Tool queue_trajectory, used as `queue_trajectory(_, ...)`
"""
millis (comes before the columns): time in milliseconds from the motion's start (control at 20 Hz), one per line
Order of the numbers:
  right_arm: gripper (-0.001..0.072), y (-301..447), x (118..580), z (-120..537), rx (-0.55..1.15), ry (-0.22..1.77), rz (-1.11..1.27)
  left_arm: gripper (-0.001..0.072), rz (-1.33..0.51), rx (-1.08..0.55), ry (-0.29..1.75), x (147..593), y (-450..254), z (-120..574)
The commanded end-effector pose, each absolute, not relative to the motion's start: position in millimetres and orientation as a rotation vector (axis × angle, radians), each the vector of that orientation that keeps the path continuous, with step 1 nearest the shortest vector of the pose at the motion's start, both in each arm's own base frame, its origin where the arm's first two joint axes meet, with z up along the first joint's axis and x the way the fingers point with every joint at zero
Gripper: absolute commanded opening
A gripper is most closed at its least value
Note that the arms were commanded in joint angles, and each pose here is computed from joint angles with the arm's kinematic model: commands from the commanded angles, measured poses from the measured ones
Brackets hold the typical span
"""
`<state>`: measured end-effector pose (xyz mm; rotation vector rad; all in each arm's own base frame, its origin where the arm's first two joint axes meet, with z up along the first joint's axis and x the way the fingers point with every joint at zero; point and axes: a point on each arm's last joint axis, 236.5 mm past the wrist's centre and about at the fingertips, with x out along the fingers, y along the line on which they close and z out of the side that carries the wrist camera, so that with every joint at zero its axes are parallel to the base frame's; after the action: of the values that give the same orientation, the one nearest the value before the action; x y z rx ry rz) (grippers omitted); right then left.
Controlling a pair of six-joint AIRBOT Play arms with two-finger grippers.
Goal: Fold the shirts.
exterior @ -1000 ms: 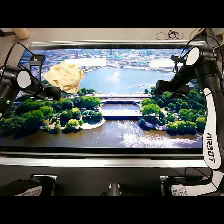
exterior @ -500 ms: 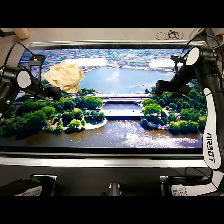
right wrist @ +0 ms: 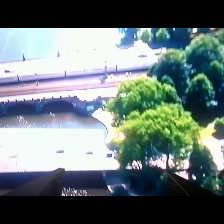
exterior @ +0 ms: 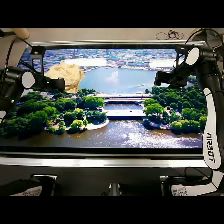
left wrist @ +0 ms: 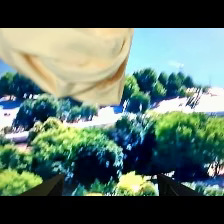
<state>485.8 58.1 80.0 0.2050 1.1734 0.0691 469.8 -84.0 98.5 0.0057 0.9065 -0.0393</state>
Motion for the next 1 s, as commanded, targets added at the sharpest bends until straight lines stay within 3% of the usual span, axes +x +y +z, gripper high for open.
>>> queue_trajectory(0, 0.0676, 58.7, 524.5, 100.9, 0.223, 0.988, 0.073, 0.0674, -0.115, -0.052, 0.613, 528.2, -107.9, 134.1)
queue_trajectory(150, 0.0675, 57.4, 551.8, 121.8, 0.235, 0.842, 0.073, 0.0677, -0.148, 0.024, 0.514, 548.8, -109.0, 142.5)
queue_trajectory(250, 0.0676, 57.4, 550.9, 120.8, 0.233, 0.847, 0.073, 0.0720, -0.023, -0.118, 0.691, 560.8, -75.1, 90.0)
queue_trajectory(450, 0.0672, 63.4, 527.5, 103.2, 0.240, 0.973, 0.086, 0.0720, 0.096, -0.375, 1.000, 584.0, -25.0, -6.4)
queue_trajectory(600, 0.0672, 65.1, 514.2, 95.2, 0.232, 1.039, 0.094, 0.0720, 0.069, -0.608, 1.006, 606.7, -29.6, -35.8)
queue_trajectory(800, 0.0672, 68.7, 506.5, 92.0, 0.219, 1.073, 0.119, 0.0720, 0.058, -0.752, 0.963, 626.3, -39.2, -58.9)
queue_trajectory(850, 0.0672, 70.9, 505.4, 93.0, 0.228, 1.075, 0.126, 0.0582, 0.050, -0.795, 0.944, 631.5, -43.4, -58.8)
queue_trajectory(900, 0.0672, 73.5, 504.9, 95.0, 0.236, 1.072, 0.135, 0.0092, 0.040, -0.840, 0.936, 633.7, -47.1, -54.4)
queue_trajectory(950, 0.0671, 74.5, 503.9, 99.2, 0.234, 1.064, 0.142, 0.0029, 0.002, -0.872, 0.908, 637.7, -53.5, -38.5)
